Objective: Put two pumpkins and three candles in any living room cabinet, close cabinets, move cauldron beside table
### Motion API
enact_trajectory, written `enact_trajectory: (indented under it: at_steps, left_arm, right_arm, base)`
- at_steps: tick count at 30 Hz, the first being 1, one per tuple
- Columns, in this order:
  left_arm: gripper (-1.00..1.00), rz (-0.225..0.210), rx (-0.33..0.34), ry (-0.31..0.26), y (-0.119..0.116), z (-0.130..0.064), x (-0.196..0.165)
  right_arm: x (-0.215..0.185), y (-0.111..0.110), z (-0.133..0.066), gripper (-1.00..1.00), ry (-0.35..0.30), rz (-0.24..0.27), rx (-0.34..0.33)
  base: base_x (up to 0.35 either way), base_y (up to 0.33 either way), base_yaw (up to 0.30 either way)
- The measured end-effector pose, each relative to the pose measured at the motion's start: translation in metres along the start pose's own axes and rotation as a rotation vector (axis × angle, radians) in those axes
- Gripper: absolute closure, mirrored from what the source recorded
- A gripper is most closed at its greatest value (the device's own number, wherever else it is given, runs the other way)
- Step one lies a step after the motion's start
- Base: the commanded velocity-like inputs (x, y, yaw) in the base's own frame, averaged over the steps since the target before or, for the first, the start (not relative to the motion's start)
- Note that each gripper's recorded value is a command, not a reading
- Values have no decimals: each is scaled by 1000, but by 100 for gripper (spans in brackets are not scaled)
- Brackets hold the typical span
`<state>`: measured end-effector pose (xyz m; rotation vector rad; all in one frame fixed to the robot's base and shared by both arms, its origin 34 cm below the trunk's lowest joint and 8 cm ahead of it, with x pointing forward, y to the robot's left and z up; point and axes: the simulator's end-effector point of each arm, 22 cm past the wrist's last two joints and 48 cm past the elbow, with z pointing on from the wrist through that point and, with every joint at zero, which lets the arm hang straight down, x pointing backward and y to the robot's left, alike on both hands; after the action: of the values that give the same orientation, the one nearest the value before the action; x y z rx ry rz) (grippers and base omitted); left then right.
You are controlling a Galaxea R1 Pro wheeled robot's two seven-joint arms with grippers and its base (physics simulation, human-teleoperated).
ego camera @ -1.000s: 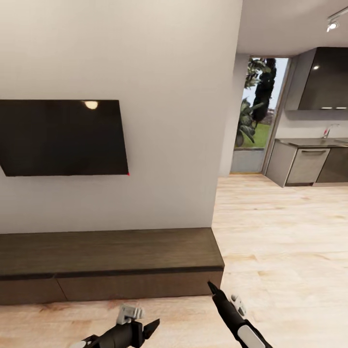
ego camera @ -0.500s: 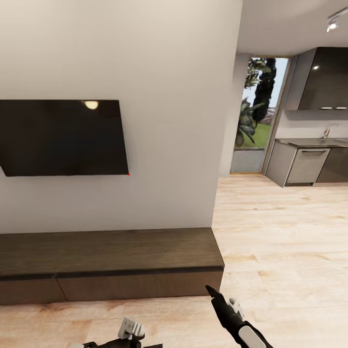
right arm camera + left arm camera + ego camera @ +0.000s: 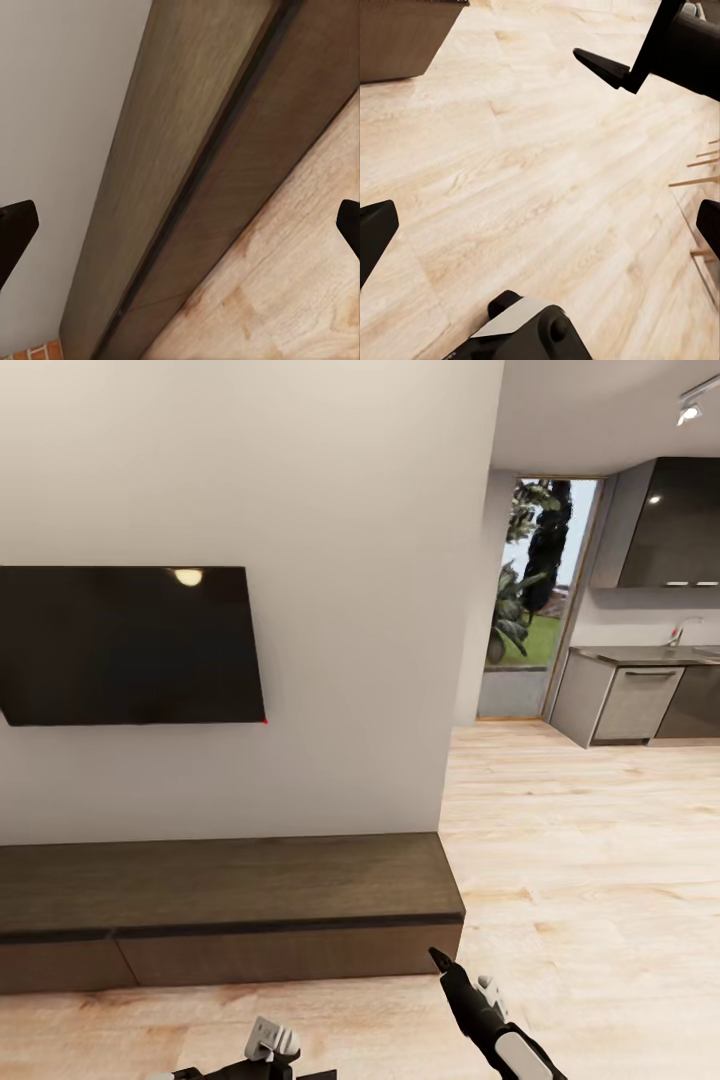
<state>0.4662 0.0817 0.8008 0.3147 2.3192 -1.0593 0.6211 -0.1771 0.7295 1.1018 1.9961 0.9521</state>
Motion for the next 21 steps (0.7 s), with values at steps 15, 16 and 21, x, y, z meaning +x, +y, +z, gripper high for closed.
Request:
enact_trajectory:
  at_steps: [15,16,21]
  left_arm:
    - [-100,11,32,-34,-8,1,-11]
    - [-100,12,33,-36,-8,1,-11]
    - [-100,13,32,-38,-7,1,-12]
  right_arm:
    - [-7,1,0,-100,-32,-24,-8]
    - [-7,1,0,-100,-34,-25,-5]
    - [-8,0,0,-100,-37,-26,-2]
  base:
    - [13,0,0]
    - [0,0,0]
    - [14,0,0]
